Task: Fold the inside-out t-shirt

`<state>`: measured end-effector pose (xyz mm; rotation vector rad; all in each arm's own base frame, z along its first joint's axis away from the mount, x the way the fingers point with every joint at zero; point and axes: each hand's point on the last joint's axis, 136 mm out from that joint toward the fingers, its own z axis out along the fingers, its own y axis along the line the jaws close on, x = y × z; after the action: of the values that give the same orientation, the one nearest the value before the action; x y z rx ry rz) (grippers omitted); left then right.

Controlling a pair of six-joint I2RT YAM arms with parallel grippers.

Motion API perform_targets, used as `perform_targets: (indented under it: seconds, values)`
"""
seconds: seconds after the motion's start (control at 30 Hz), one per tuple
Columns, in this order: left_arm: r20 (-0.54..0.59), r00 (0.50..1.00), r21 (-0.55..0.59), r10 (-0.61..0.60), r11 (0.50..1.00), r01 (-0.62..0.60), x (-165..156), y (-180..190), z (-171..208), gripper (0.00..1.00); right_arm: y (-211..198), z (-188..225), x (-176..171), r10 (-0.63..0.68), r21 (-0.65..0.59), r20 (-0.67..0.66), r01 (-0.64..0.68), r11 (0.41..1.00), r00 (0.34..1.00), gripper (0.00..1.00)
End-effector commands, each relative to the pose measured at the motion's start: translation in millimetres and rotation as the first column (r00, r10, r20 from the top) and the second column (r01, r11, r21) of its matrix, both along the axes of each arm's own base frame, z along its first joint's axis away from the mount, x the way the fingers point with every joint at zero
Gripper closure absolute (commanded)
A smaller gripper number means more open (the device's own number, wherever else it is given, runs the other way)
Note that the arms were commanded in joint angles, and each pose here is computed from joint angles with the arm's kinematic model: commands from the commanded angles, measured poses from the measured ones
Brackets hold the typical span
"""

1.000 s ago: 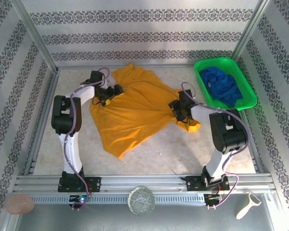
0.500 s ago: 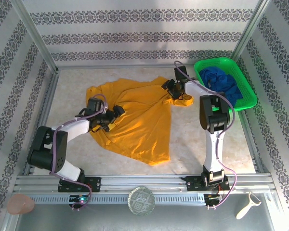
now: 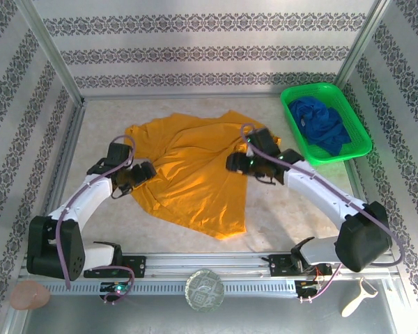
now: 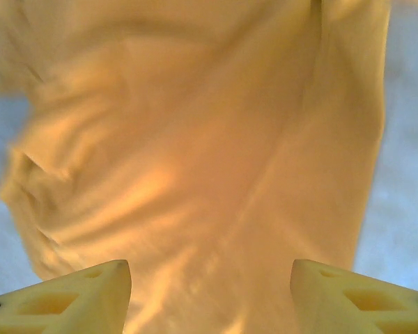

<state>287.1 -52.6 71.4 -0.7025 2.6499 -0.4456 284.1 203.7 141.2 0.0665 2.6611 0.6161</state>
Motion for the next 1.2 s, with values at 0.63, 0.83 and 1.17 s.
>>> perform_targets:
  seconds: [0.63, 0.83, 1.17]
  values:
    - [-0.012, 1.0, 0.017, -0.013, 1.0, 0.014, 5.7, 18.6, -37.7, 1.0, 66.0, -78.5, -125.9, 0.243, -0.301, -0.135, -0.273, 0.914, 0.961, 0.35]
    - [0.015, 1.0, -0.011, -0.002, 1.0, 0.002, 2.2, 15.3, -32.4, 1.0, 94.3, -89.5, -126.4, 0.268, -0.362, -0.144, -0.303, 0.881, 0.952, 0.34]
    - [0.077, 0.997, -0.074, 0.018, 0.997, -0.013, 9.2, 7.7, -13.3, 1.0, 92.5, -121.7, -123.5, 0.241, -0.453, -0.186, -0.301, 0.839, 0.952, 0.73]
